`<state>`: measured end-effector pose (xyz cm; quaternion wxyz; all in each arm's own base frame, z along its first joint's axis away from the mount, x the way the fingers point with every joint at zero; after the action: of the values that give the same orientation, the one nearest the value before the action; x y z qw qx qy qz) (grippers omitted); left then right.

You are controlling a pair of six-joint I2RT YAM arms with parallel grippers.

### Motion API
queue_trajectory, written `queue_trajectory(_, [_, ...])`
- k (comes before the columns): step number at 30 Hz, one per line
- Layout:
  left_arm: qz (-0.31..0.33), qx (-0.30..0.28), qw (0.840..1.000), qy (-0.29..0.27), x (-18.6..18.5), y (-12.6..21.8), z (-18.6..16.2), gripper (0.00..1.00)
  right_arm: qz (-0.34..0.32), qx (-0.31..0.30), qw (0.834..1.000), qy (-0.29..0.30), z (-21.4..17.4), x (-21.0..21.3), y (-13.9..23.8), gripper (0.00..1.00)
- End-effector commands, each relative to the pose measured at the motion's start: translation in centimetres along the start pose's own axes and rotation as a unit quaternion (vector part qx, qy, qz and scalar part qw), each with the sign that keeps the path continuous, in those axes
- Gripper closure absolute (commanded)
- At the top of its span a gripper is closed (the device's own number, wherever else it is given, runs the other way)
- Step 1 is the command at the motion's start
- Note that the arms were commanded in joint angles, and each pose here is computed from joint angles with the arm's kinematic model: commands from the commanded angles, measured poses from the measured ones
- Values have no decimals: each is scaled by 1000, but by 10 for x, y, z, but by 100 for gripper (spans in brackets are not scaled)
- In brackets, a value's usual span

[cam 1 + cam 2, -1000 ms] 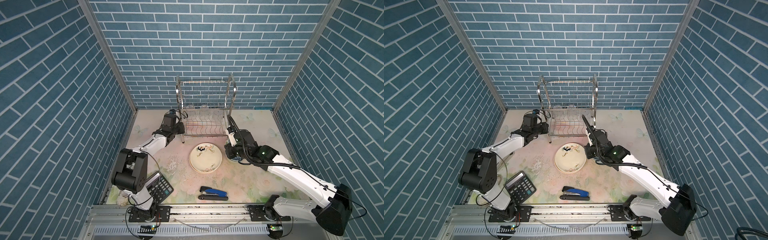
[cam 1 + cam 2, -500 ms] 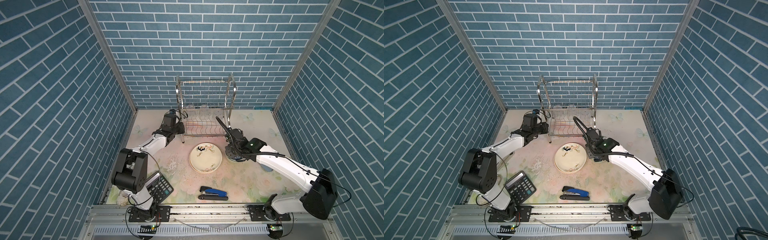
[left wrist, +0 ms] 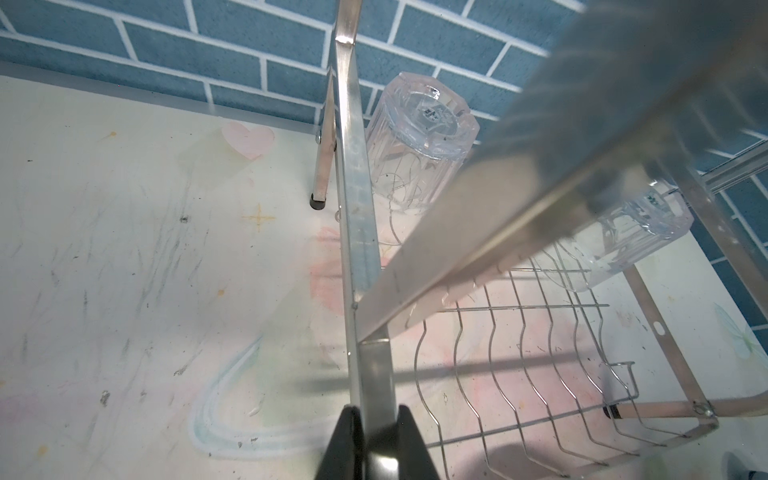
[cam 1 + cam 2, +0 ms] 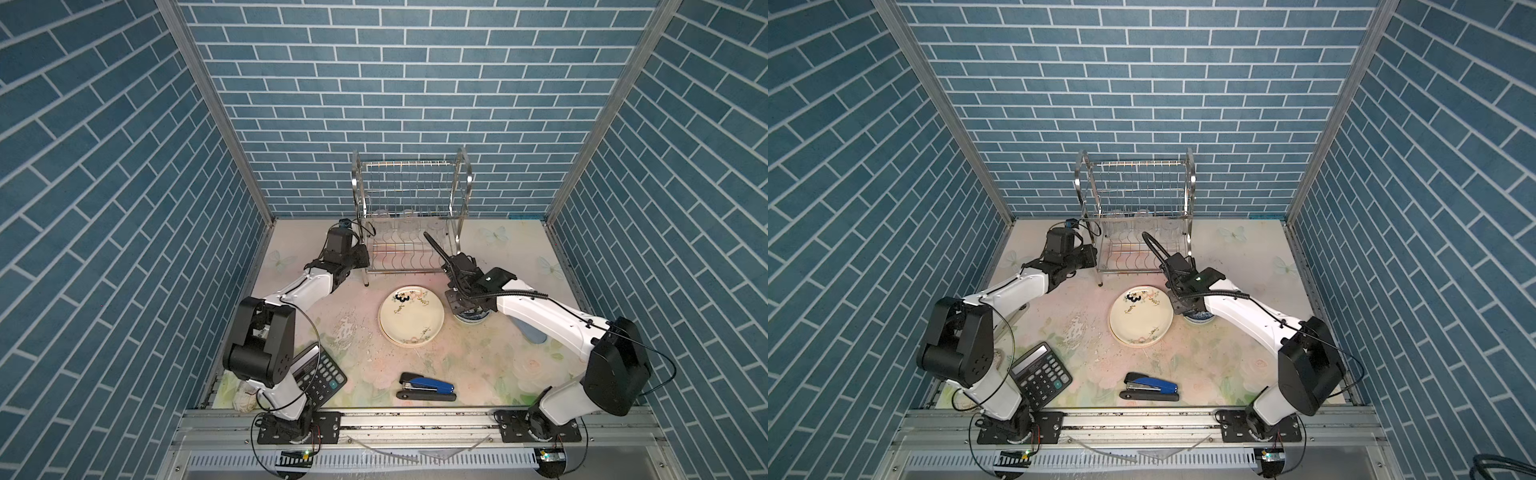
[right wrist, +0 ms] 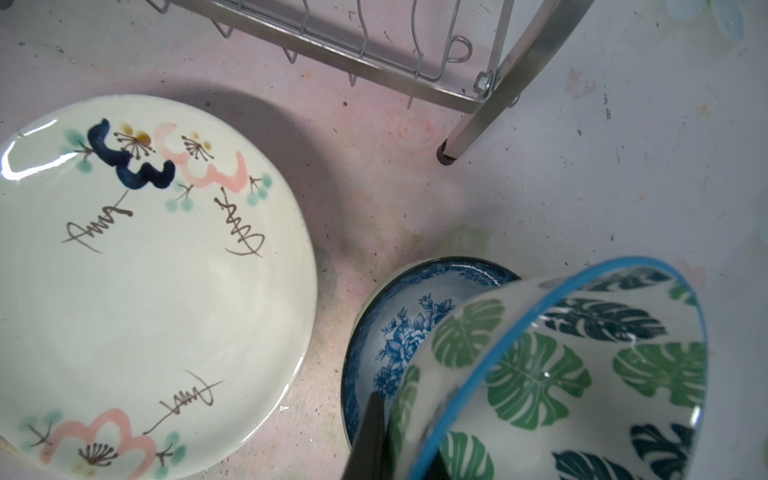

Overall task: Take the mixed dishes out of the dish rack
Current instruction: 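Lower the leaf-print bowl into the stacked bowls beside the plates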

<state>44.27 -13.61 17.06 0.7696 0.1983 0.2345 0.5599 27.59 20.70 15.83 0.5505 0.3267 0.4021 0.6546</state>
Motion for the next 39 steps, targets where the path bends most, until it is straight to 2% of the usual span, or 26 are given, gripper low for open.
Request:
queue_trajectory(1, [1, 45, 999, 3, 2, 0, -23, 100, -1, 9, 1000, -2, 1, 2, -2, 100])
queue_trajectory(20, [4, 49, 999, 5, 4, -2, -24, 100, -31, 79, 996, 3, -22, 1, -35, 100])
queue_trajectory(23, [5, 50, 999, 5, 4, -3, -25, 100, -30, 81, 996, 0, -24, 2, -37, 86])
queue_trajectory(25, [5, 51, 999, 5, 4, -4, -25, 100, -30, 81, 996, -1, -24, 2, -36, 81])
queue_trajectory(39, [3, 53, 999, 7, 4, -7, -25, 100, 1, 70, 997, -22, -17, 7, -10, 75])
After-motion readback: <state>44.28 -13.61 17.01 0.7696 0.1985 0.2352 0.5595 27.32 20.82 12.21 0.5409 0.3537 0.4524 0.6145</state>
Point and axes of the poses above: each gripper's point midway between its finger pads, its own y axis back along the fingers, its own x axis along the line the jaws close on, z = x × y, the point moved 3 cm from there along y, back along the fingers, and after that the axes turned 14 degrees about -y, right-handed, at the moved point
